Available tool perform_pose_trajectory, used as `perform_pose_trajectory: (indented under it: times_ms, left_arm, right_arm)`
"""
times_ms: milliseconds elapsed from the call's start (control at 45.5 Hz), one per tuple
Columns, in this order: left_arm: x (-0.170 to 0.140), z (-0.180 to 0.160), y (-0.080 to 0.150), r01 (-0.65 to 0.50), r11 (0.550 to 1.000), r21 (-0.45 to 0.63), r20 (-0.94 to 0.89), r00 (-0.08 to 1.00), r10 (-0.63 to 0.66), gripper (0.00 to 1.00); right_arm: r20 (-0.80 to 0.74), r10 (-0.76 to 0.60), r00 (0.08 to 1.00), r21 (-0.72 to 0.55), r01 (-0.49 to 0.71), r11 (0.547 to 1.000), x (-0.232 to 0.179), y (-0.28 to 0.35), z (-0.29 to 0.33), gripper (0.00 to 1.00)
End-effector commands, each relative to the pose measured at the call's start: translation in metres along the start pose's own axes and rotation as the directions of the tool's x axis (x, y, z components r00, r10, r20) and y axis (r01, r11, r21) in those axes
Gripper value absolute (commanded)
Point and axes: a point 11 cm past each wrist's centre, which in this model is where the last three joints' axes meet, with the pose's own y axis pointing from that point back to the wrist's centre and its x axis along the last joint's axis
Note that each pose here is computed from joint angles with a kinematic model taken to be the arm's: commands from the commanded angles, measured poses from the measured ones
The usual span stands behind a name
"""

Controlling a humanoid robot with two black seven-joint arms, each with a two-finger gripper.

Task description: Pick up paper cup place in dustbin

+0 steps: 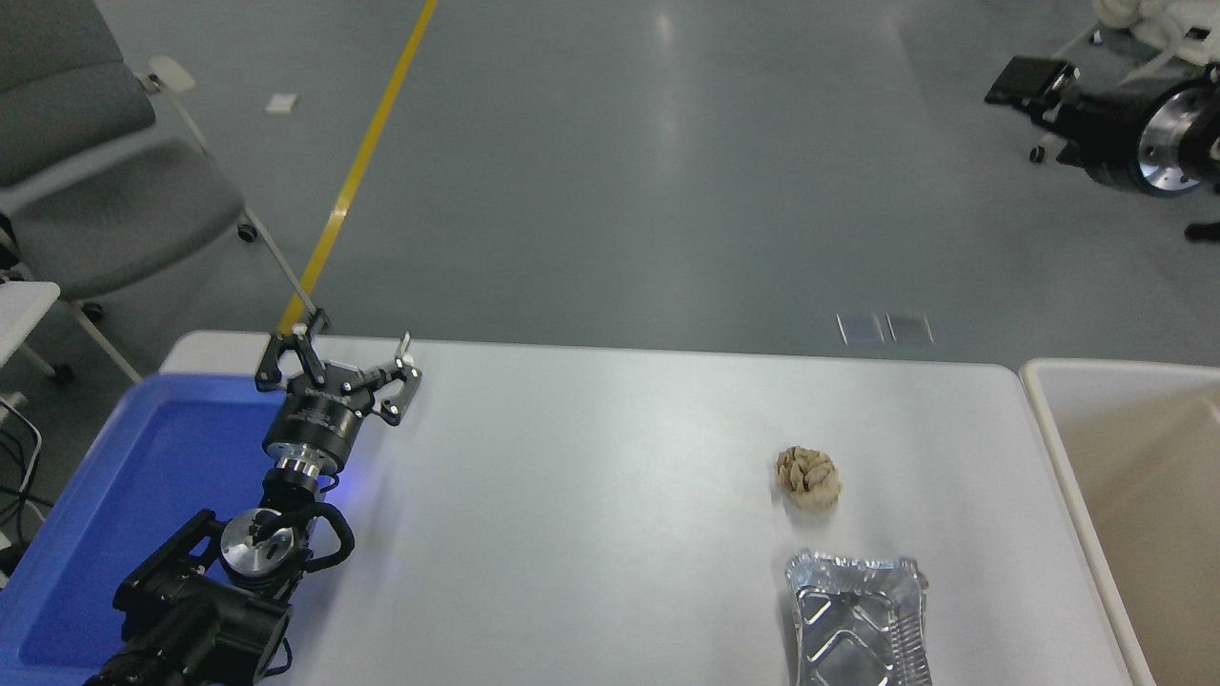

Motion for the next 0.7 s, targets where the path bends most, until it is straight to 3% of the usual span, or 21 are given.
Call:
perform_pose_trajectory:
  times_ms: [0, 154, 330, 681]
  left_arm:
    - [0.000, 0.000, 0.000, 0.000, 1.000, -0.001, -0.001, 1.000, 0.000, 0.99]
    - [0.000, 0.000, 0.000, 0.000, 1.000, -0.001, -0.001, 1.000, 0.000, 0.99]
    - [0.000, 0.000, 0.000, 0.000, 1.000, -0.001, -0.001, 1.000, 0.000, 0.99]
    - [0.000, 0.000, 0.000, 0.000, 1.000, -0.001, -0.001, 1.000, 0.000, 0.99]
  right_arm:
    - [-0.179, -0.245, 0.953, -0.072, 0.235, 0.969, -0.039, 0.029, -0.027, 1.00]
    - [-0.275, -0.402, 0.874, -0.121, 0.383, 0.916, -0.070, 0.037, -0.038, 1.00]
    - [-0.380, -0.498, 0.779, -0.196, 0.458, 0.867, -0.091, 0.042, -0.061, 1.00]
    - [-0.367, -0.668, 0.647, -0.318, 0.588, 0.744, -0.119, 0.056, -0.053, 1.00]
